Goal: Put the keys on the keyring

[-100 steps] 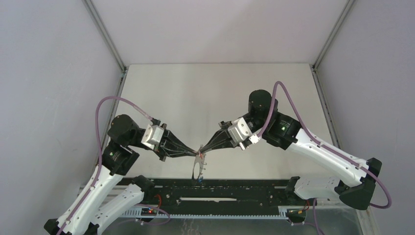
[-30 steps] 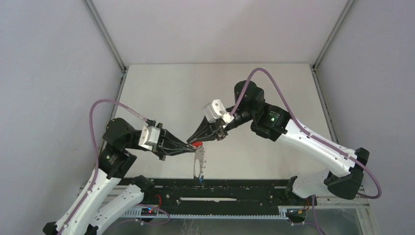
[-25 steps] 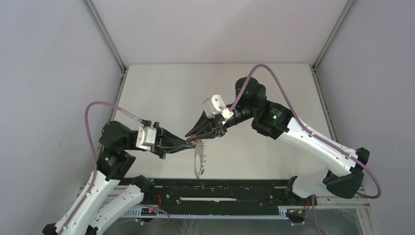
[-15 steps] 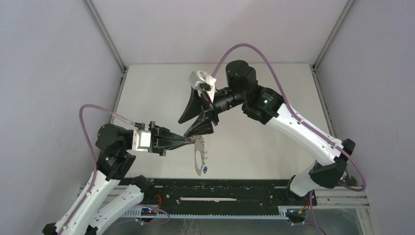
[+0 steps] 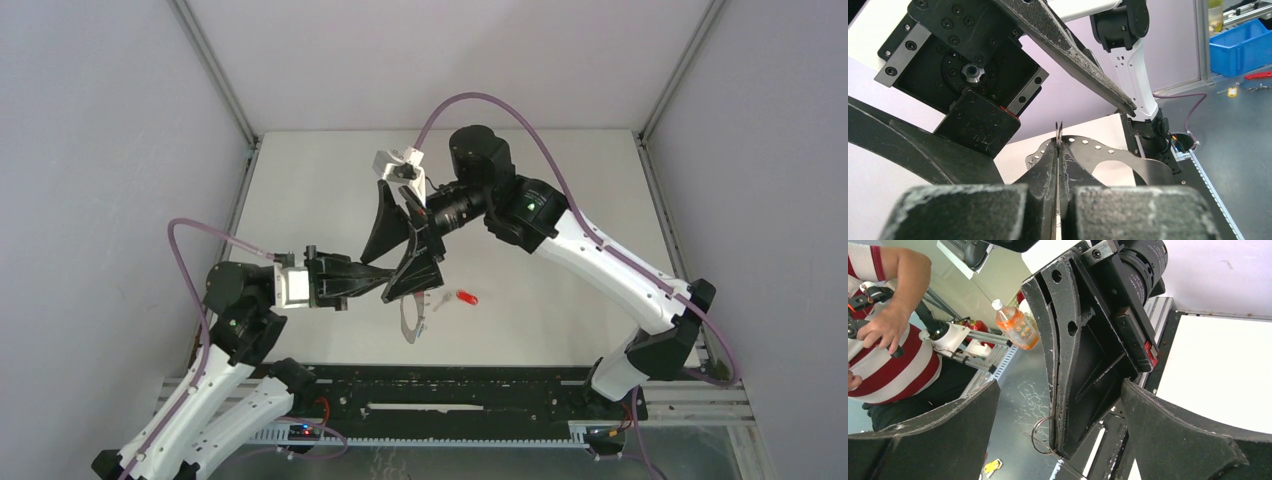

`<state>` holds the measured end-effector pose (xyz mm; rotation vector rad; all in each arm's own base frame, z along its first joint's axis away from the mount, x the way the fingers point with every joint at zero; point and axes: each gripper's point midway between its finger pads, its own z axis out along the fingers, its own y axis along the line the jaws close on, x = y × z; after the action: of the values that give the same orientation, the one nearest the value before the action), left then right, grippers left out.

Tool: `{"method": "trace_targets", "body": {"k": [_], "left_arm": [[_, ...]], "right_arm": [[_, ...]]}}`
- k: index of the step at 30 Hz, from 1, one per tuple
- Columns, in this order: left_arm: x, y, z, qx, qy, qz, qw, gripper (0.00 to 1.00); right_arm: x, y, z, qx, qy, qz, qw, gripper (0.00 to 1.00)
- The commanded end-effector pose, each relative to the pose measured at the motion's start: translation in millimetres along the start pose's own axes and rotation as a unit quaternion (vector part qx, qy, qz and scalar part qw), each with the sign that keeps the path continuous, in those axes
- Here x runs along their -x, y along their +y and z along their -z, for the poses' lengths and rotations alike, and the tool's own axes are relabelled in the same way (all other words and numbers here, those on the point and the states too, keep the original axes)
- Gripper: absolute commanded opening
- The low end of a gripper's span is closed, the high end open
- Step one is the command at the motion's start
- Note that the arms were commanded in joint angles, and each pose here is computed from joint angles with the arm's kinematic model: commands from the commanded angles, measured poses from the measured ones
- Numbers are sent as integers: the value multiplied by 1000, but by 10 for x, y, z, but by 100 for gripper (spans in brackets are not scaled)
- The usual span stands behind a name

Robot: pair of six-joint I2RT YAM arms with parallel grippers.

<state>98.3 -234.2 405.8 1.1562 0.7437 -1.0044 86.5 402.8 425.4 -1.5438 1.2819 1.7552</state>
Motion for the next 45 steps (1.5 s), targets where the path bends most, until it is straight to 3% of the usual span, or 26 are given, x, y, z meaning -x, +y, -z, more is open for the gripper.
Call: {"method": "trace_targets", "body": {"k": [1, 8, 11, 15, 19, 27, 31, 35, 39, 45], "left_arm": [[215, 141, -12, 32, -35, -52, 997, 0], [41, 93, 29, 36, -17, -17, 999, 0], [-154, 115, 89, 47, 8, 6, 999, 0], [-360, 184, 235, 66, 43, 43, 996, 0], [-466, 227, 389, 84, 65, 61, 992, 0], [-478, 155, 482, 102, 71, 70, 990, 0], [-474, 140, 504, 110, 71, 76, 989, 0], [-453, 148, 504, 116, 65, 82, 988, 0], [-437, 154, 501, 118, 63, 84, 987, 0], [-419, 151, 498, 119, 59, 84, 988, 0]], "right_arm": [[57, -16, 26, -10, -3, -58, 998, 100], [242, -393, 403, -134, -60, -43, 988, 100], [107, -580, 758, -235, -84, -2, 968, 100], [-222, -952, 1491, -430, -136, -20, 892, 100], [-543, -1232, 1911, -525, -214, -67, 821, 100], [-1363, -2239, 2286, -663, -129, -140, 724, 97], [-1777, -2816, 2071, -658, -81, -163, 731, 88], [-2124, -3329, 1893, -677, -33, -197, 708, 65], [-2389, -3701, 1691, -696, 25, -204, 688, 61], [-2562, -3769, 1733, -735, 25, -224, 639, 52]]}}
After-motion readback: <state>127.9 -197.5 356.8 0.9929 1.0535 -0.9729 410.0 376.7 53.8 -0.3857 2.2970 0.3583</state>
